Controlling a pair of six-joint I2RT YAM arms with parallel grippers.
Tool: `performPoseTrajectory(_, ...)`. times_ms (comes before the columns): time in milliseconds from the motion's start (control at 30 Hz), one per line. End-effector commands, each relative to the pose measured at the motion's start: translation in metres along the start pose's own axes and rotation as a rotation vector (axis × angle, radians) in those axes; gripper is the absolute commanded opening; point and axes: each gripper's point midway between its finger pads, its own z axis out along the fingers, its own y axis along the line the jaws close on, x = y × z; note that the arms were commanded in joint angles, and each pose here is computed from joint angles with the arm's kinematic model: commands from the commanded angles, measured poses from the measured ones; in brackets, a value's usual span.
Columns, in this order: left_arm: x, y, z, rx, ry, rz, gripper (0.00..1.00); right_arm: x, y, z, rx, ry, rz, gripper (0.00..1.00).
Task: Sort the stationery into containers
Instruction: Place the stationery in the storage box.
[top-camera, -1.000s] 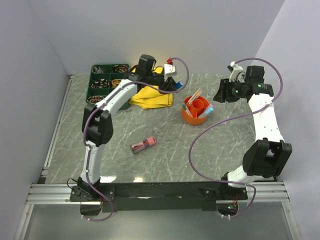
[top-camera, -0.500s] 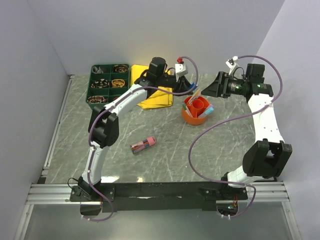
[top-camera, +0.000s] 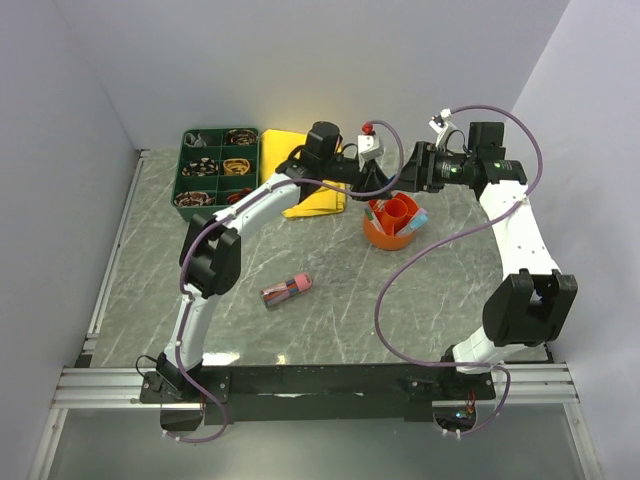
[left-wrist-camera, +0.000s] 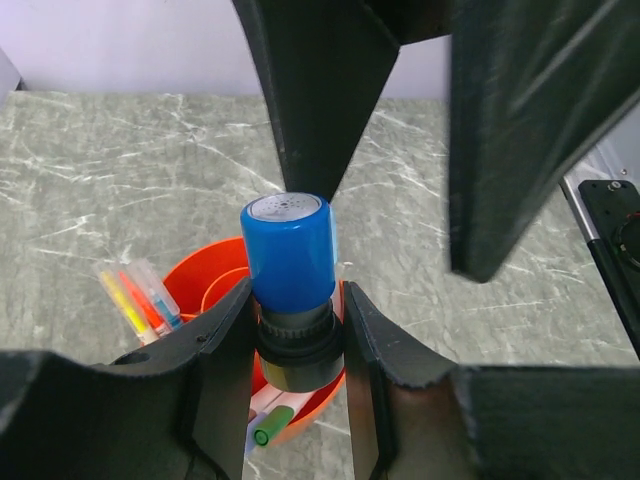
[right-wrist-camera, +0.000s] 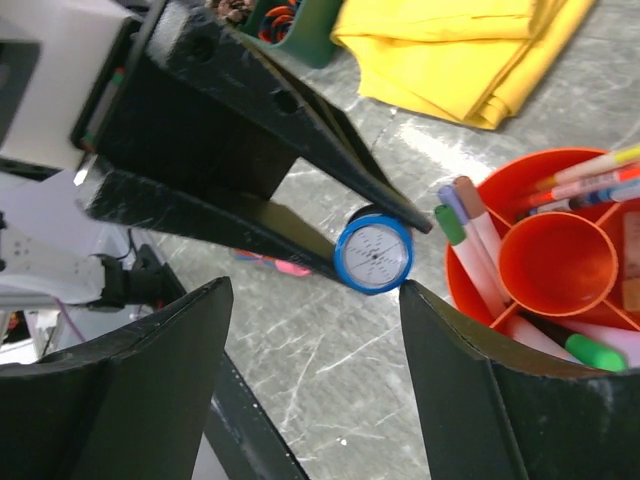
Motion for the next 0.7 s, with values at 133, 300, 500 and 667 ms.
performPoseTrajectory(133,-0.0486,-0.0279,-0.0042,0.050,-0.068,0.062,0.11,-0.0195,-0.0100,0.0022,0.072,-0.043,-0.046,0.70)
performPoseTrajectory(300,-0.0499,-0.0311,-0.0026,0.055,-0.069,0.067,0.11,-0.0192,-0.0101,0.0071,0.074,-0.034,-0.060,0.61)
performPoseTrajectory(500,-0.0498,-0.0298,-0.0024,0.045,-0.065,0.082,0.12,-0.0159,-0.0110,0.0063,0.086,-0.026,-0.072,0.43)
performPoseTrajectory(667,-0.0496,-0.0238,-0.0031,0.009,-0.058,0.088,0.22,-0.0127,-0.0080,0.0037,0.079,-0.020,-0.098,0.19)
